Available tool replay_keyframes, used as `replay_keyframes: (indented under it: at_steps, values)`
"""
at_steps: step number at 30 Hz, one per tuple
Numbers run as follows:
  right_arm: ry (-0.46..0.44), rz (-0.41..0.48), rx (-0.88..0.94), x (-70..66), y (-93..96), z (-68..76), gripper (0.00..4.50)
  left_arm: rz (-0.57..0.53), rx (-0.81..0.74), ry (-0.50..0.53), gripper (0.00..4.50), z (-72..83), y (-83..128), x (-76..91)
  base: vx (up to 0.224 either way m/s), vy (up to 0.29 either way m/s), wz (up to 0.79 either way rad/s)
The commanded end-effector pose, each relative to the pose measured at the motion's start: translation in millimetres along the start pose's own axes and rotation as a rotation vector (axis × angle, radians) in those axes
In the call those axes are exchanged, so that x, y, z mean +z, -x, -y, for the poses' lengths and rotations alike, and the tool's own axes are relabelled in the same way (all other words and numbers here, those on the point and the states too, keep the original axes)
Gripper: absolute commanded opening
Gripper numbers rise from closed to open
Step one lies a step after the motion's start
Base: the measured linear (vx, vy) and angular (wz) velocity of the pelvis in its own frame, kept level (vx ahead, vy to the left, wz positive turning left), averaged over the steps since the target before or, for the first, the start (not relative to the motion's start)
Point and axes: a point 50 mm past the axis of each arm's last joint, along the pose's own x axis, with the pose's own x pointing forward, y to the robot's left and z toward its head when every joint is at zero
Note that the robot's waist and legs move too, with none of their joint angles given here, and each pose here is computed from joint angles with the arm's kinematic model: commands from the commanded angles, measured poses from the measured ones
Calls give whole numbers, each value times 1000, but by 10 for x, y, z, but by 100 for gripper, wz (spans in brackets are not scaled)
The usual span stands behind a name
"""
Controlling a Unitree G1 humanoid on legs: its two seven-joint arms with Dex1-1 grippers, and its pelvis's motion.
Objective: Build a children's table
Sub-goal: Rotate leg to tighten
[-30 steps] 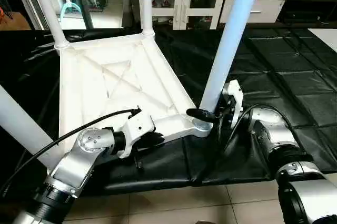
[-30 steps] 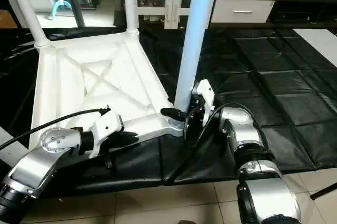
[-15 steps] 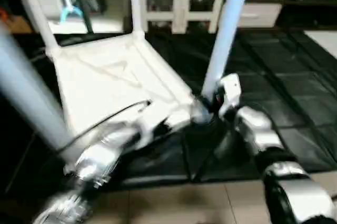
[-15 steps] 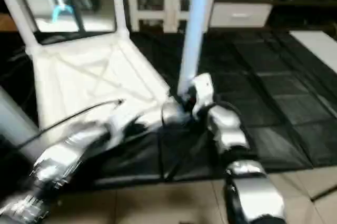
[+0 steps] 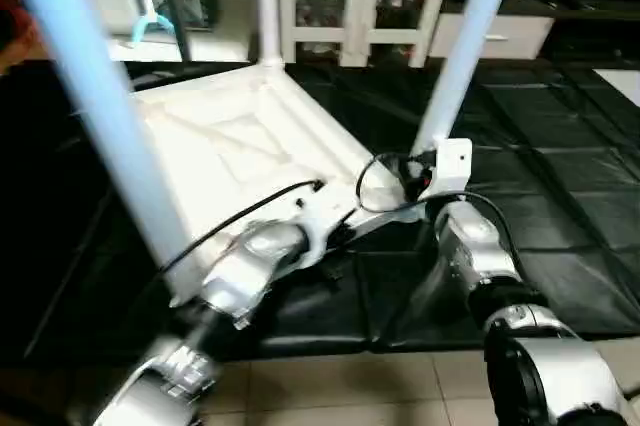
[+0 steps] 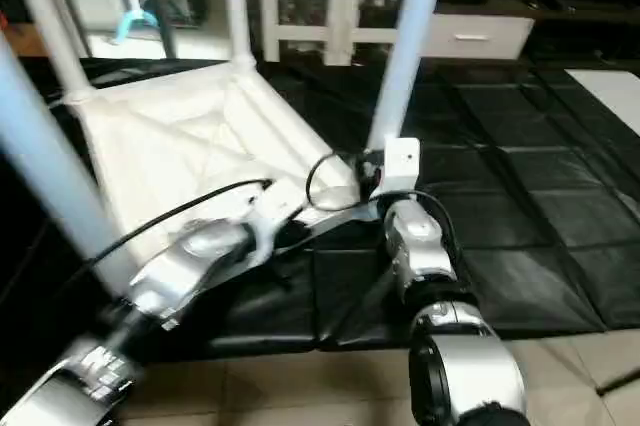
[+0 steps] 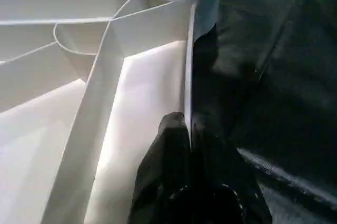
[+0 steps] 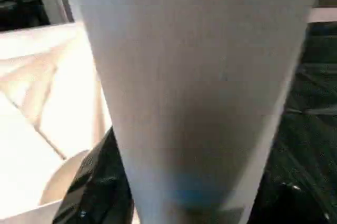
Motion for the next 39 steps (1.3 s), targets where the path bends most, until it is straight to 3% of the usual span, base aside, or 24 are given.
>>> replay_keyframes:
  at_steps: [1, 2, 6, 10, 14, 22, 31, 35, 39]
  values:
    - [0, -41, 258, -136, 12, -300, 273, -3, 41, -13, 0, -109, 122, -102, 0, 0, 0]
    - [77, 1, 426, 60, 134, -79, 278, 57, -114, -52, 0, -32, 427, -207, 0, 0, 0]
    - [136, -18, 567, 207, 266, 126, 308, 29, -232, -82, 0, 28, 716, -341, 0, 0, 0]
    - [151, -44, 642, 263, 336, 239, 308, 8, -264, -98, 0, 37, 806, -399, 0, 0, 0]
    - [151, -61, 658, 254, 344, 254, 277, 3, -258, -106, 0, 28, 805, -407, 0, 0, 0]
    - [125, -78, 660, 185, 318, 181, 216, 6, -217, -105, 0, -4, 794, -370, 0, 0, 0]
    - [80, -130, 253, -117, 202, 150, 190, -27, -51, -87, 0, -125, 552, -297, 0, 0, 0]
    - [47, -198, 59, -312, 131, 14, 189, -70, 72, 2, 0, -158, 228, -158, 0, 0, 0]
    - [8, -235, 22, -458, 34, -329, 189, -98, 149, 46, 0, -115, -101, 22, 0, 0, 0]
